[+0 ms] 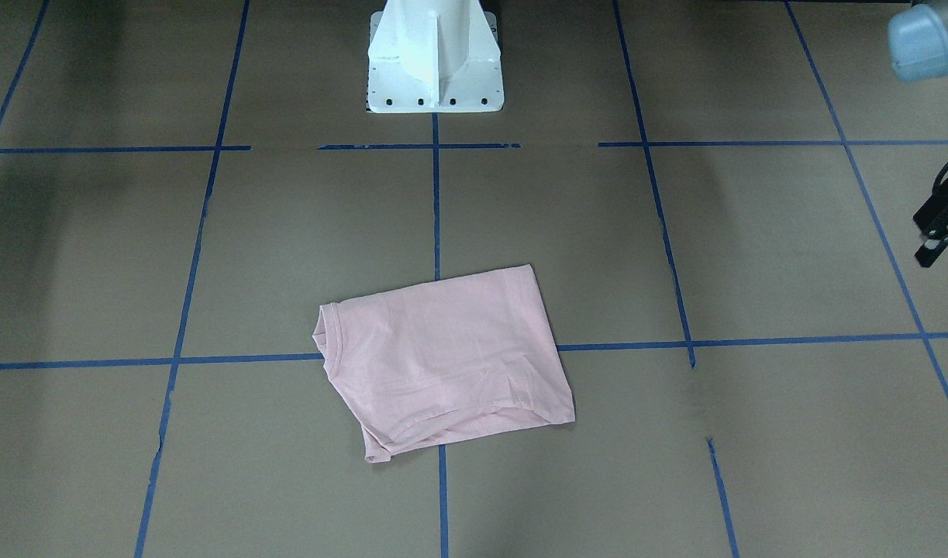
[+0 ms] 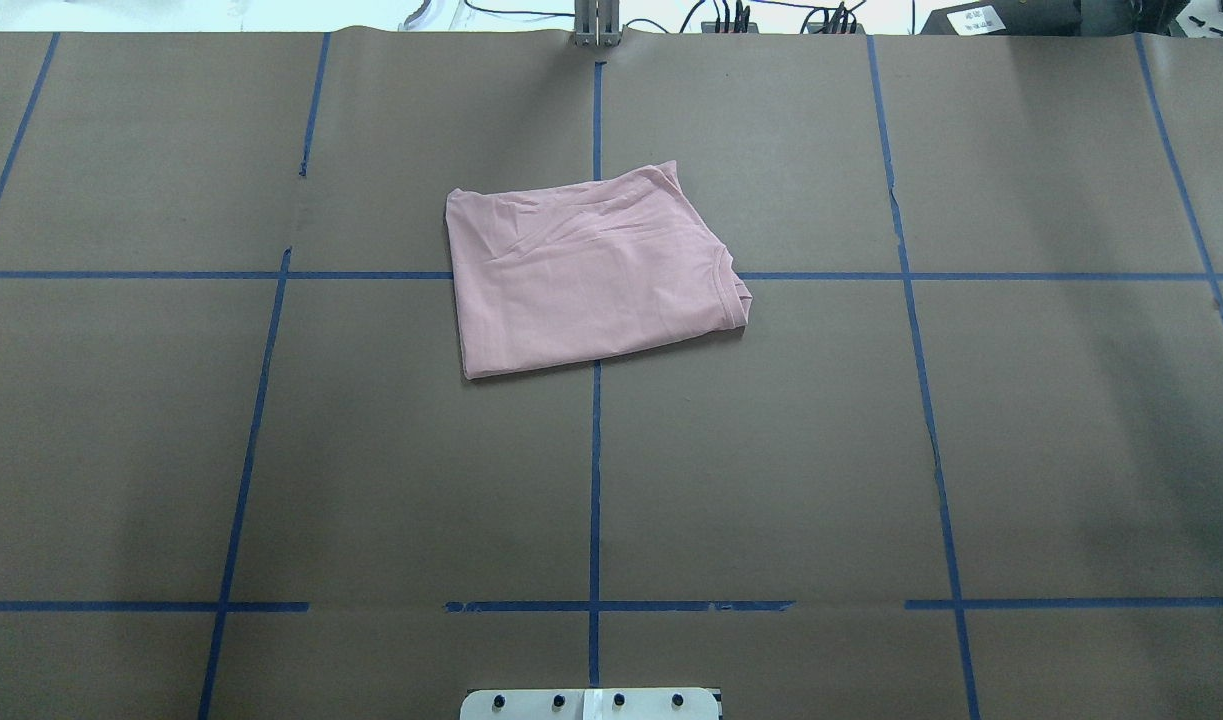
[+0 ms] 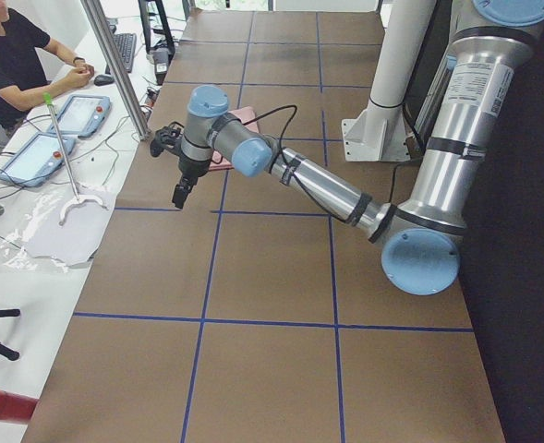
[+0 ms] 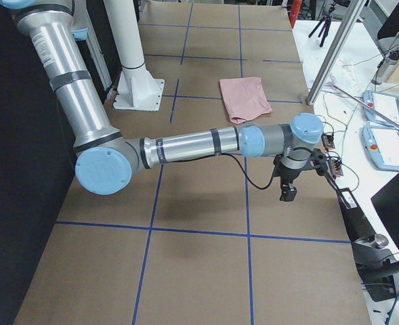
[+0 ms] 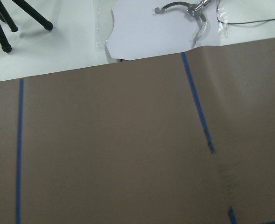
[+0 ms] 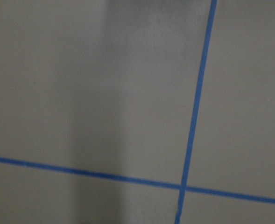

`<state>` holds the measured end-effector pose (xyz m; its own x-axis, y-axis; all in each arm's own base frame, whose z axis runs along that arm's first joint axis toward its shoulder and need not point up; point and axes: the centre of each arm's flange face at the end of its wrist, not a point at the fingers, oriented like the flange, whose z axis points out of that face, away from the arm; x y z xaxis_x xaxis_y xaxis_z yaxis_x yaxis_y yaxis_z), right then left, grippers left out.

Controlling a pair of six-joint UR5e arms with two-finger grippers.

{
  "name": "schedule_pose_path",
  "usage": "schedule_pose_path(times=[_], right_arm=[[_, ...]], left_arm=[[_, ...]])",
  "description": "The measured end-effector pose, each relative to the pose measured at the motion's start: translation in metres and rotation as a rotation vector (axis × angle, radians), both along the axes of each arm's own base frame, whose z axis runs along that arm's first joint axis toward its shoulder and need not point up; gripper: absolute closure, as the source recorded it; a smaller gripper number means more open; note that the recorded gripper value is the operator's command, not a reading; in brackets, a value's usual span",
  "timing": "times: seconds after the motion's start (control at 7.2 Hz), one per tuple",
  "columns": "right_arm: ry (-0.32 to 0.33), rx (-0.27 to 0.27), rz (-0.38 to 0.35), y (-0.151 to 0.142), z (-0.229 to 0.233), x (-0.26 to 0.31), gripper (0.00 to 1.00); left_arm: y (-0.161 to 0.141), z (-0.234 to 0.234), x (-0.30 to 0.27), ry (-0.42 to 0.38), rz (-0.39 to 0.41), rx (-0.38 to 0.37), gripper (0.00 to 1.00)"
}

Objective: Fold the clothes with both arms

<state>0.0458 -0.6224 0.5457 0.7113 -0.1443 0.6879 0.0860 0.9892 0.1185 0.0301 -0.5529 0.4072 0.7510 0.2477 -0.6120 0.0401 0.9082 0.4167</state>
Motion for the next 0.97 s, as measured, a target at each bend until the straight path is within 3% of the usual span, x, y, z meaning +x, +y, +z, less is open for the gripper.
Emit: schedule_pose_path(times=[0.14, 0.42, 0.69, 0.97], right_arm=[[-0.004, -0.018, -0.016, 0.041, 0.007, 0.022, 0.00], [-0.002, -0.037, -0.006, 0.093, 0.020, 0.039, 0.00], [0.003, -0.028, 0.003, 0.112, 0.030, 0.040, 0.00], [-0.002, -0.083, 0.009, 0.134, 0.057, 0.038, 0.00]], left_arm=[[0.022, 0.024, -0.031, -0.019, 0.058, 0.019, 0.00], [0.050, 0.065, -0.057, -0.025, 0.109, 0.008, 0.00], [0.059, 0.101, -0.059, -0.015, 0.124, -0.045, 0.00], [0.069, 0.160, -0.060, -0.019, 0.130, -0.160, 0.00]])
